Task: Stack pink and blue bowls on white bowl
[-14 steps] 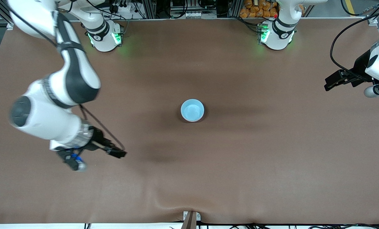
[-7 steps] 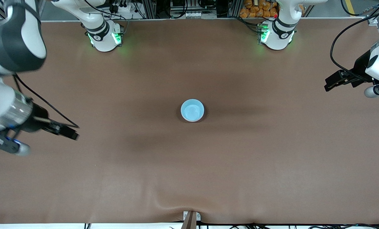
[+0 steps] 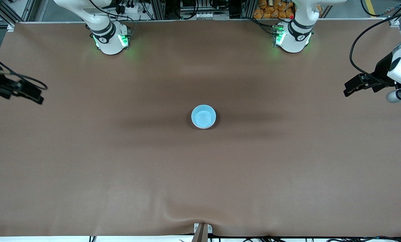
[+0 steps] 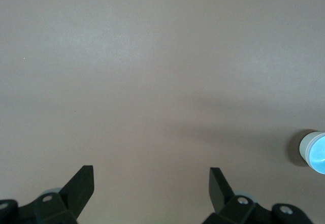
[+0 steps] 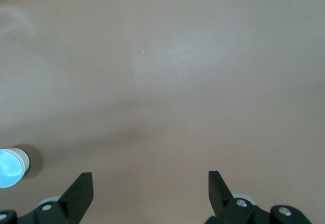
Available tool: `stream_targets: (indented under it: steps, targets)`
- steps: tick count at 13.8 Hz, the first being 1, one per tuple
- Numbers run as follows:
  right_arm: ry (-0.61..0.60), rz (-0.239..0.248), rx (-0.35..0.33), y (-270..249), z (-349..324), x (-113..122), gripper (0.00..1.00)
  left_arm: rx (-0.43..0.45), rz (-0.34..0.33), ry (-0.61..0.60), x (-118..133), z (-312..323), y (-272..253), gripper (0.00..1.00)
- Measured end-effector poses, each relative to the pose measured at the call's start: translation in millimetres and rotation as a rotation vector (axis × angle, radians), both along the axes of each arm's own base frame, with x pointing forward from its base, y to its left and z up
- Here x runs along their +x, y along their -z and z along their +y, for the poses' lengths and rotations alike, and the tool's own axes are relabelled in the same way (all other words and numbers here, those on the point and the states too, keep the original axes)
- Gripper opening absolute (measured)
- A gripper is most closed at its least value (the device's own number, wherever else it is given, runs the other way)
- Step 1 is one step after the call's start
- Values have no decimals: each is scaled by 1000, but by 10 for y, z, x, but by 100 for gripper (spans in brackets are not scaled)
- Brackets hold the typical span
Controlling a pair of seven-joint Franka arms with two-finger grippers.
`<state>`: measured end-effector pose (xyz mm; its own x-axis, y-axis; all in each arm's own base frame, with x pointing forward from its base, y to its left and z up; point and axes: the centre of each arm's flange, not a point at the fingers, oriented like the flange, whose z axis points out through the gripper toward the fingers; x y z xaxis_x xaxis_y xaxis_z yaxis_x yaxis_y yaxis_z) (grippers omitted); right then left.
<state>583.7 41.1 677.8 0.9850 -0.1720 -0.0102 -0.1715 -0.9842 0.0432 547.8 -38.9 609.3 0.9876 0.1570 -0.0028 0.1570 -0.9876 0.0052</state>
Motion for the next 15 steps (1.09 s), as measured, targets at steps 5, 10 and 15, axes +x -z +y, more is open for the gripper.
stream_targets:
  steps: [5, 10, 15]
  targets:
    - [-72, 11, -19, 147, 109, -520, 100, 0, -13, 11, -88, -51, -130, 100]
    - [-183, -11, -6, 209, -26, -510, 100, 1, -9, 20, -168, -95, -206, 100]
    - [-213, -45, -6, 14, -104, -520, 100, 2, -3, 26, -210, -125, -235, 100]
